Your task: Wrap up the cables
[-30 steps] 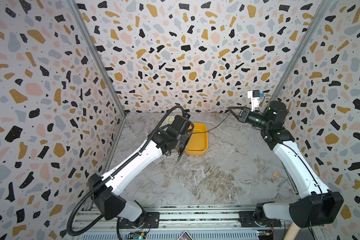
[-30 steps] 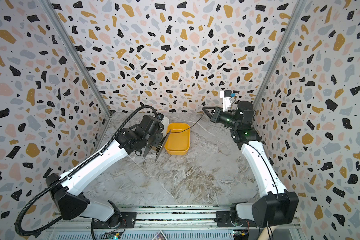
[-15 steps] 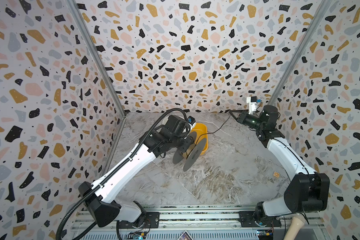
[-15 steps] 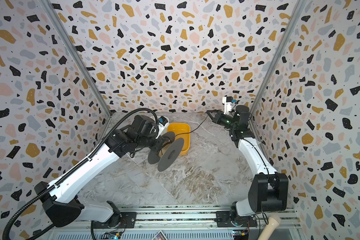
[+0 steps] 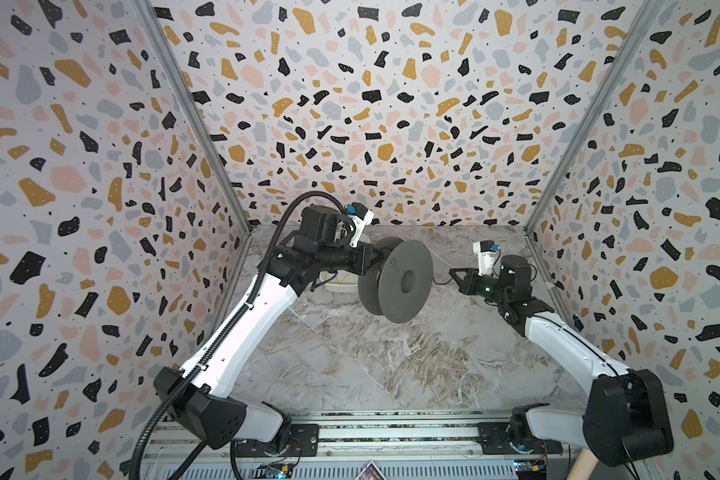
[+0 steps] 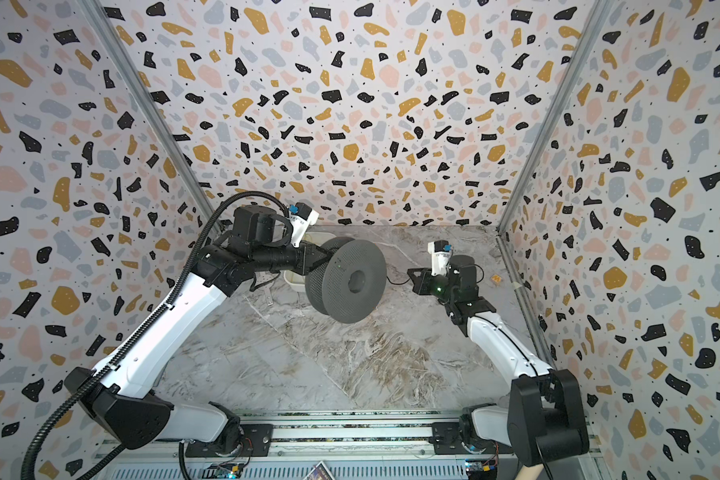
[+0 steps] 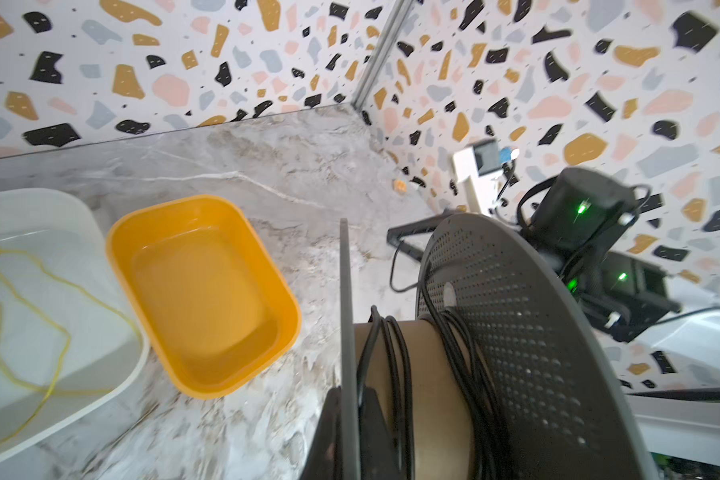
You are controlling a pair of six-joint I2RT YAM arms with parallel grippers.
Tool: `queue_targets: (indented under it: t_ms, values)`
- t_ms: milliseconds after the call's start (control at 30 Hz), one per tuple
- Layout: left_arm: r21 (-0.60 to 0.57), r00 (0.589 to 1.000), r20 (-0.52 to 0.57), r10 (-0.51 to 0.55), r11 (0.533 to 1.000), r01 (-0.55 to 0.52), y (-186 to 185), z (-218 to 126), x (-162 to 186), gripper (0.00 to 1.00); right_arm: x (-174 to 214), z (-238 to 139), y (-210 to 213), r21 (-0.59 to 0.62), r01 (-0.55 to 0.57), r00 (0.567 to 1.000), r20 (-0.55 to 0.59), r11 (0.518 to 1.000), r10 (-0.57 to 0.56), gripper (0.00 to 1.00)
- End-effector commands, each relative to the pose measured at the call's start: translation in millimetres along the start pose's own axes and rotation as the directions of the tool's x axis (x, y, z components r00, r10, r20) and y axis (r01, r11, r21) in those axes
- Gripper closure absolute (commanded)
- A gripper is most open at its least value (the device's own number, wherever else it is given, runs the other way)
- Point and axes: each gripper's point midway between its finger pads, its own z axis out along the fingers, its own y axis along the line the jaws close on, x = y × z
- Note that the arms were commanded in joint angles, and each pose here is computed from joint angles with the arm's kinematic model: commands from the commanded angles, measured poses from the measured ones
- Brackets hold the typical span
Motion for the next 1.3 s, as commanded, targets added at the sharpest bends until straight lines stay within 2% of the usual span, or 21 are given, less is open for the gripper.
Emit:
queue_targets:
  t_ms: [0, 133, 300, 567, 900, 1100, 1267]
  values:
    - [0.190, 0.988, 0.144, -0.059, 0.981, 0.031, -26.6, -8.7, -42.6, 1.00, 11.1, -7.0, 4.7, 0.101, 0.100, 0.994, 0.034, 0.990, -0.104, 1.00]
    - [0.133, 0.976, 0.177, -0.126, 0.986, 0.103, -5.4, -4.7, -50.7, 1.00, 27.3, -12.6, 28.1, 0.111, 0.131, 0.989, 0.052, 0.985, -0.137, 1.00]
    - [0.072, 0.942, 0.245, -0.230, 0.973, 0.219, 19.1, 1.6, -58.8, 1.00, 28.4, -20.4, 73.9, 0.114, 0.222, 0.969, 0.087, 0.968, -0.233, 1.00]
    - [-0.091, 0.920, 0.301, -0.252, 0.952, 0.291, 56.2, 9.7, -61.7, 1.00, 24.4, -25.1, 154.2, 0.039, 0.354, 0.930, 0.097, 0.935, -0.356, 1.00]
    - [-0.310, 0.951, 0.272, -0.146, 0.922, 0.230, 68.3, 17.8, -36.6, 1.00, 22.1, -2.3, 240.4, -0.096, 0.565, 0.825, 0.066, 0.820, -0.561, 1.00]
    - [-0.361, 0.977, 0.192, -0.096, 0.918, 0.161, 60.5, 22.9, -18.0, 1.00, -2.0, 6.9, 261.8, -0.075, 0.600, 0.799, 0.109, 0.797, -0.591, 1.00]
    - [-0.329, 0.986, 0.140, -0.092, 0.935, 0.134, 50.3, 23.8, -6.6, 1.00, -9.3, 21.7, 261.5, -0.017, 0.642, 0.765, 0.091, 0.767, -0.638, 1.00]
